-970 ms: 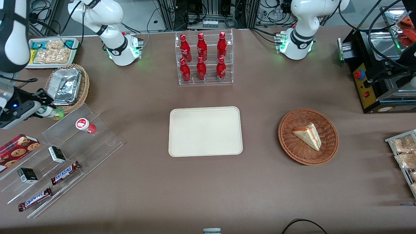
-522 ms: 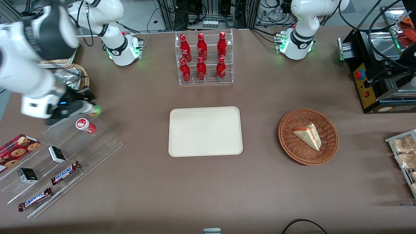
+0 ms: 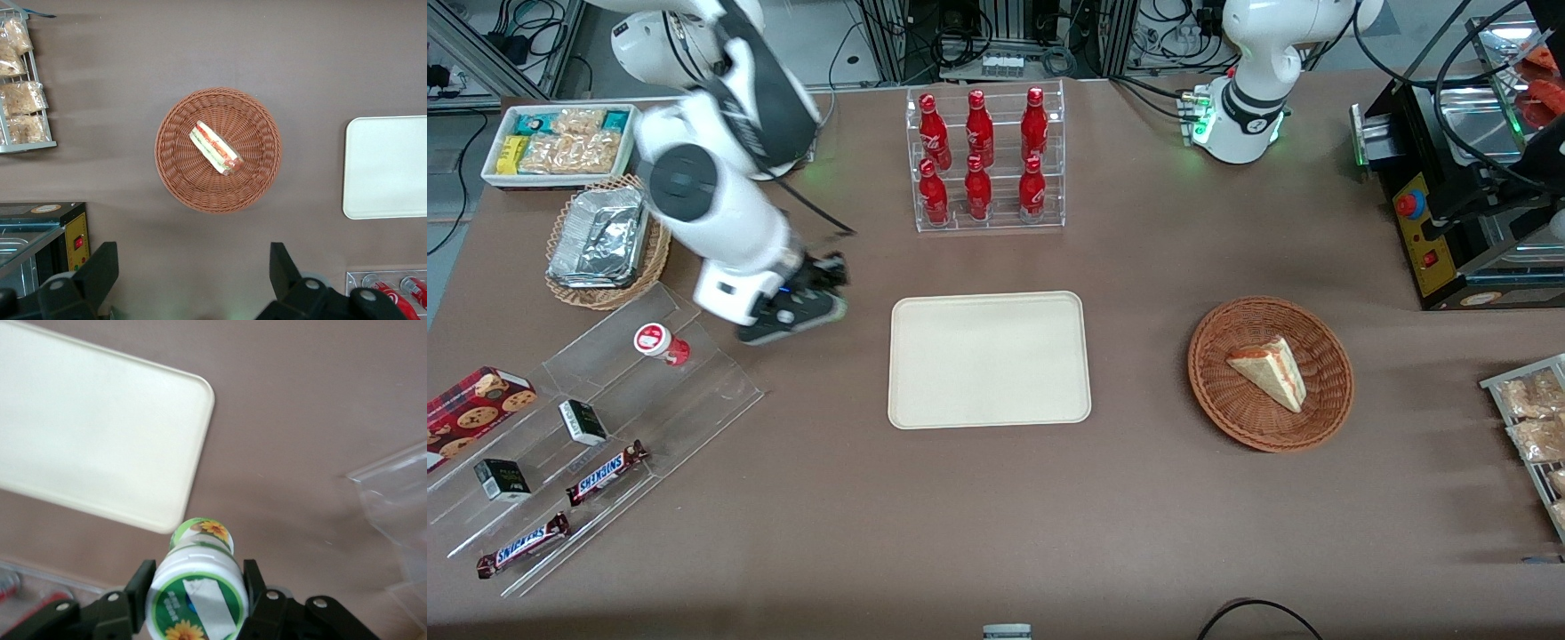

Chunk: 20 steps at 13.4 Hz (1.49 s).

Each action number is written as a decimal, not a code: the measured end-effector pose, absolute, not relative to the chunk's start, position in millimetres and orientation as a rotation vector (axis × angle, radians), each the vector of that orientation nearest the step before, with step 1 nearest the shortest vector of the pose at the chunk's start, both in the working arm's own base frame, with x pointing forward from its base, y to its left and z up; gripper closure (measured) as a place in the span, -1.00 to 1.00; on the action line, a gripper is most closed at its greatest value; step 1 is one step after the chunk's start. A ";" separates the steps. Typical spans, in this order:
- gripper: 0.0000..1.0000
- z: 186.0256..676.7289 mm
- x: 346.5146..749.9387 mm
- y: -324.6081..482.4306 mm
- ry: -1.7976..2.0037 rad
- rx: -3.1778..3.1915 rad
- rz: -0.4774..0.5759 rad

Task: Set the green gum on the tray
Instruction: 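Lift the green gum container and carry it over the cream tray, then lower the container onto the tray and open the right gripper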

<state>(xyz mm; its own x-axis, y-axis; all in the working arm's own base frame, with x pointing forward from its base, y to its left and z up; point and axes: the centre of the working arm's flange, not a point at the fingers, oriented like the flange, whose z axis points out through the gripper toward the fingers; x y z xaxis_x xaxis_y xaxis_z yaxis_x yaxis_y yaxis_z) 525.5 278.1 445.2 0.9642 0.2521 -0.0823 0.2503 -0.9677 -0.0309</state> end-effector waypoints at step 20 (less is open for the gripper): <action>-0.17 231.7 472.8 495.5 -0.002 -3.136 -0.066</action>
